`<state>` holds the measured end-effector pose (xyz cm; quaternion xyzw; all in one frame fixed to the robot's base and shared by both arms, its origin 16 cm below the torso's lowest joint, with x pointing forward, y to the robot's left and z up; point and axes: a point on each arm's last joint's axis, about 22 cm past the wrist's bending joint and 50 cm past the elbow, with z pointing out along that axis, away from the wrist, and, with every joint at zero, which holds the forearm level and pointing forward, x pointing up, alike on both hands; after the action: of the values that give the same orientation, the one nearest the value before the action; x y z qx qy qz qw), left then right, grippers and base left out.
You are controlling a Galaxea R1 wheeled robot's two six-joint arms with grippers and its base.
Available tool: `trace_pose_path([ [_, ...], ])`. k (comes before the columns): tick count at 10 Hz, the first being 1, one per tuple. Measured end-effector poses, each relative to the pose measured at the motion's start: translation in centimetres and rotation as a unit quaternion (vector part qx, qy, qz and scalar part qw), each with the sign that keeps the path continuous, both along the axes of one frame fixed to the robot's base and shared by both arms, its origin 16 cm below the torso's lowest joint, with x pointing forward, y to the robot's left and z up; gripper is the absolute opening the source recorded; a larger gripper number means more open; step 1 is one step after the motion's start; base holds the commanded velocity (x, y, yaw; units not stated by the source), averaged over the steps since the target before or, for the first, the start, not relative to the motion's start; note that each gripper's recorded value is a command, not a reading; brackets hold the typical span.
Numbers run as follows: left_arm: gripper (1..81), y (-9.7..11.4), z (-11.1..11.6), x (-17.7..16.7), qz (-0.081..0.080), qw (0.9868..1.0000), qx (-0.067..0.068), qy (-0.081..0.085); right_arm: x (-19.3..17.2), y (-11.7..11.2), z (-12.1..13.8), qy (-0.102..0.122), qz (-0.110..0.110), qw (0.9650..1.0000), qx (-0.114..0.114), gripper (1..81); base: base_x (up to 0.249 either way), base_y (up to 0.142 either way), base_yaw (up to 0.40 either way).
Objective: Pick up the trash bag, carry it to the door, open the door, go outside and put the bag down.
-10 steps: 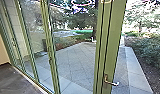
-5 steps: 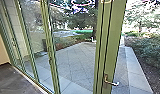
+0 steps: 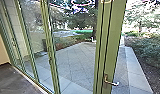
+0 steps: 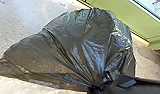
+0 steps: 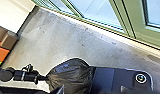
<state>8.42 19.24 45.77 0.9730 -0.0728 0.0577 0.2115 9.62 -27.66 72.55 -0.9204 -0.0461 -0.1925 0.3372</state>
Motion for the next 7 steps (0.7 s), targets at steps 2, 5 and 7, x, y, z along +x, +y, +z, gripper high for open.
trace_pose_path([
  [2, 1.0, -0.1, 0.0, 0.0, 0.0, 1.0, 0.0, 0.0, 4.2, -0.2, 4.5, -0.043, 0.009, 0.999, 0.011, 81.1, 0.0, 0.0, 0.0],
  [5, 1.0, -0.1, 0.0, 0.1, 0.001, 1.0, -0.001, -0.002, 10.0, -0.2, 9.9, -0.087, 0.024, 0.9955, 0.027, 81.1, 0.0, 0.0, 0.0],
  [7, 1.0, 0.3, -0.1, 0.1, 0.002, 1.0, 0.004, -0.002, 13.6, -0.3, 14.0, -0.105, 0.027, 0.9932, 0.042, 81.1, 0.0, 0.0, 0.0],
])
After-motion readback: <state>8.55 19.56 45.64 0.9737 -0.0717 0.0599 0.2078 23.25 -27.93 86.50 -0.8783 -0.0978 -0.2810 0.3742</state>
